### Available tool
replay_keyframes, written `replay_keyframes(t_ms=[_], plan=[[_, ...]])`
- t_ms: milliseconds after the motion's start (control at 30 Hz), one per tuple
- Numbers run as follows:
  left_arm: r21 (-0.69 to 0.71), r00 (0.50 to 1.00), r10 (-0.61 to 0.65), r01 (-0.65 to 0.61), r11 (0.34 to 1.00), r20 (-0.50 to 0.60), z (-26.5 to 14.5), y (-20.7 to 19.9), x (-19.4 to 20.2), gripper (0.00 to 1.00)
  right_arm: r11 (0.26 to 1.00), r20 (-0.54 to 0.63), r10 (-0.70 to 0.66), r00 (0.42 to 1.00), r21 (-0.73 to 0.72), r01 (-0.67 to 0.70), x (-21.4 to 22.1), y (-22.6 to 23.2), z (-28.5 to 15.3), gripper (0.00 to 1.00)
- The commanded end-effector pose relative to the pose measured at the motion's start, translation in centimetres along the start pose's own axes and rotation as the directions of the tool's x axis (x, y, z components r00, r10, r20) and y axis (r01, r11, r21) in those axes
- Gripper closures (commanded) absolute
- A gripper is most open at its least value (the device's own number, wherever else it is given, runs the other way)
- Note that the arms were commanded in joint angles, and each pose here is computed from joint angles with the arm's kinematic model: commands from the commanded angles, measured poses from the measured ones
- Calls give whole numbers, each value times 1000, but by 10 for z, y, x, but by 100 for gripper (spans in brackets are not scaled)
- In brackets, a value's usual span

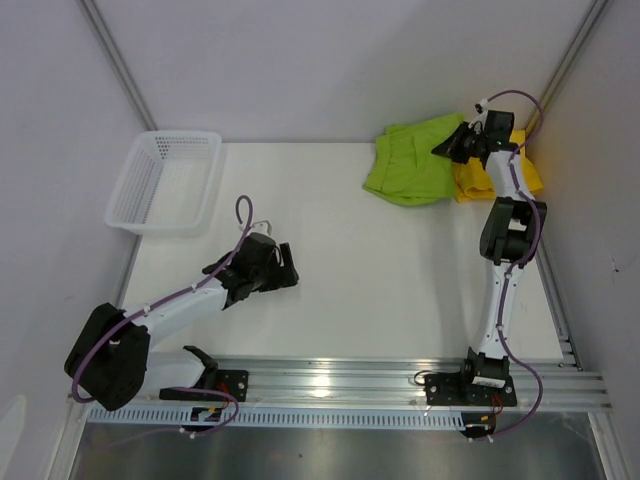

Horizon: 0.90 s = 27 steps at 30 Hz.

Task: Fold and stack the shorts
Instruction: Neatly place the folded shorts to the corner

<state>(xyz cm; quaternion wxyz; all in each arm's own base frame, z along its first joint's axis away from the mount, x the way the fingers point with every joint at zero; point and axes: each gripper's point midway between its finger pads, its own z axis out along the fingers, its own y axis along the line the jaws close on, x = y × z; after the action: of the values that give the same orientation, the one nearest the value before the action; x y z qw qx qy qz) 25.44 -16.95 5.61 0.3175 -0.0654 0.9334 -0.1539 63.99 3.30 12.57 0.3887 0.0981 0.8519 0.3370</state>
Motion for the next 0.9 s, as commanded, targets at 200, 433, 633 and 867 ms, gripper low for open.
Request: replay_keyframes(t_ms=[200,433,633,867], plan=[[7,1000,25,-25,1000,7,3,-6,1,14,999,304,27,952,-39,-16,-101,10,-35,100],[1,1000,28,-28,1000,10,1,-4,1,14,994,414,111,904,-29,-109,-139,-18,-61,100],[5,1000,30,-30,1000,3,2,-6,3,14,968,435,243,867,-51,-246,-154,-57,-93,100],[11,999,36,-36,999,-1,2,-10,3,14,955,428,282,858,-38,-295,-155,-98,-115,100]])
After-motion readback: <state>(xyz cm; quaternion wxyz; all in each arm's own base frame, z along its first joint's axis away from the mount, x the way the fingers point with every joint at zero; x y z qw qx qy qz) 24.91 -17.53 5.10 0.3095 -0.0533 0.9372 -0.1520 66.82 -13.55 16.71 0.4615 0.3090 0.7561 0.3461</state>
